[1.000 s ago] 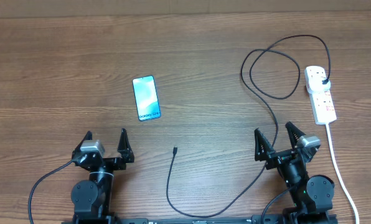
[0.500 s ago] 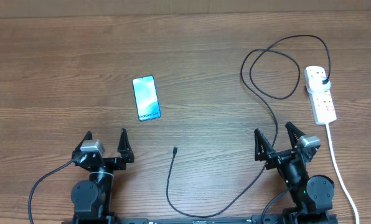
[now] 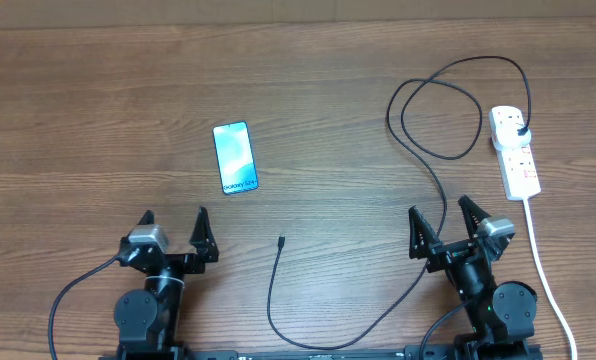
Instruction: Plug charger to phone and switch on socket
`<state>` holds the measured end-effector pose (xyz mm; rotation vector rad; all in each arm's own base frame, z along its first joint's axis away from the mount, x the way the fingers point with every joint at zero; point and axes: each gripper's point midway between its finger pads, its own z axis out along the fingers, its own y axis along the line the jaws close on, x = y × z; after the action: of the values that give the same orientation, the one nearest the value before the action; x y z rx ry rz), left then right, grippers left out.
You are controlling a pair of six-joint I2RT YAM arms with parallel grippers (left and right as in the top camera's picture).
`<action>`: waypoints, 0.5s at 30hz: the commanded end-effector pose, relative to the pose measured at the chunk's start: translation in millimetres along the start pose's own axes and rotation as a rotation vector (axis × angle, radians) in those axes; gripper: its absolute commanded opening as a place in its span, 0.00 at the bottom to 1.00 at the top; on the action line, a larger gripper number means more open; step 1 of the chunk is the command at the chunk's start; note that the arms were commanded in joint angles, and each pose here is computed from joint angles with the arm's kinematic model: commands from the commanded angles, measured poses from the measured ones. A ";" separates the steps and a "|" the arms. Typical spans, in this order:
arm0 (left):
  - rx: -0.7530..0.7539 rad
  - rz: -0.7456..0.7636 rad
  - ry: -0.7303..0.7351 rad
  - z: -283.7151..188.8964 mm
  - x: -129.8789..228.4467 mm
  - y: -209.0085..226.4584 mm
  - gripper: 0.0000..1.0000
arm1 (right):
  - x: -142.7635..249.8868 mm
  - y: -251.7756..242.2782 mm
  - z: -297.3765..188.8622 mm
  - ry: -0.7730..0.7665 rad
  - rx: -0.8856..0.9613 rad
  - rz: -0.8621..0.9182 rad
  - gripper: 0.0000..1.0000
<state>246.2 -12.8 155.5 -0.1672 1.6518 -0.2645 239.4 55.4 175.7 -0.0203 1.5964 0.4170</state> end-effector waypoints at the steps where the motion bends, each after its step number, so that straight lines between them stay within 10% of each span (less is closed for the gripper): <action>1: 0.067 -0.032 0.057 1.2 10.8 -11.0 1.00 | 3.1 0.7 0.2 0.002 -0.006 -0.008 1.00; 15: 0.040 -0.044 0.269 12.1 16.3 -14.1 1.00 | 3.1 0.6 0.2 0.002 -0.006 -0.009 1.00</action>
<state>248.0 -28.7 105.9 -0.1658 1.9444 -0.3487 239.4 55.4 175.5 -0.0202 1.5975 0.4170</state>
